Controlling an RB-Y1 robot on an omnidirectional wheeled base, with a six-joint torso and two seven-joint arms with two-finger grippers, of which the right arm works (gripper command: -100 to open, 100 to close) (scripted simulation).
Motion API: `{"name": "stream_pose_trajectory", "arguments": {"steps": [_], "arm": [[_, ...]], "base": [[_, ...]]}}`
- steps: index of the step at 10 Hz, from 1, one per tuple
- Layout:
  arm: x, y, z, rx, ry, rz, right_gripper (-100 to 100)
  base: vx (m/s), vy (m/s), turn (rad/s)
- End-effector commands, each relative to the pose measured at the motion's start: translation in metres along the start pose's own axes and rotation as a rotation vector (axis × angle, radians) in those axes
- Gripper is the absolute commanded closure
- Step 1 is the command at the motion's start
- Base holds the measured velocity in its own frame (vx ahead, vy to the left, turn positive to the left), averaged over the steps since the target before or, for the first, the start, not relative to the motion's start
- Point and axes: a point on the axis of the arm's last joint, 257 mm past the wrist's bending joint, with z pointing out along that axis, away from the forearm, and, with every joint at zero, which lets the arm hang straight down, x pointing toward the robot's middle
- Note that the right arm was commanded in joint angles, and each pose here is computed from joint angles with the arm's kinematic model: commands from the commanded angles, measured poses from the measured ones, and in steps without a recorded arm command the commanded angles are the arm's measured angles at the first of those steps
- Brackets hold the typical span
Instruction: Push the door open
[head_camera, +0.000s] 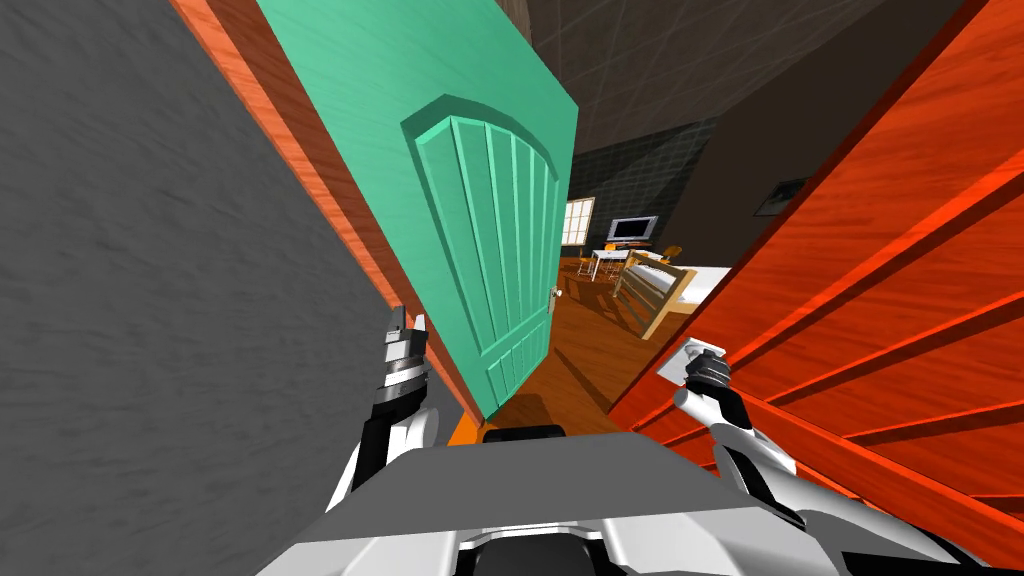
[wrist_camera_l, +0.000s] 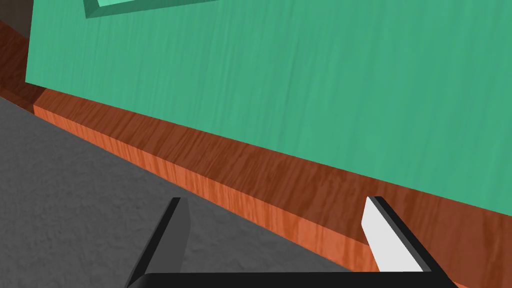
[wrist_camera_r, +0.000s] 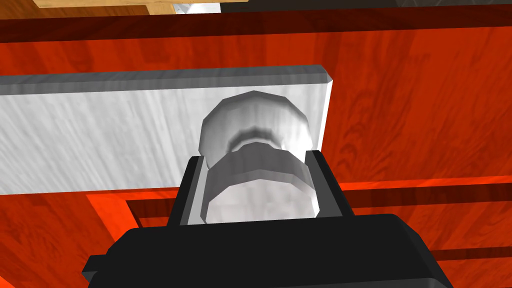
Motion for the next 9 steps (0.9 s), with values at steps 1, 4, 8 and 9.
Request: {"name": "stream_pose_trajectory", "arguments": {"steps": [1, 4, 8, 9], "arm": [[0.000, 0.000, 0.0000, 0.000, 0.000, 0.000, 100], [-0.029, 0.010, 0.0021, -0.027, -0.075, -0.001, 100], [-0.054, 0.017, 0.0013, -0.047, -0.143, -0.003, 100], [-0.061, 0.018, 0.0007, -0.052, -0.163, -0.004, 100]], "base": [[0.064, -0.026, -0.005], [-0.002, -0.127, 0.162], [0.011, -0.075, 0.068], [-0.002, -0.092, 0.153]]}}
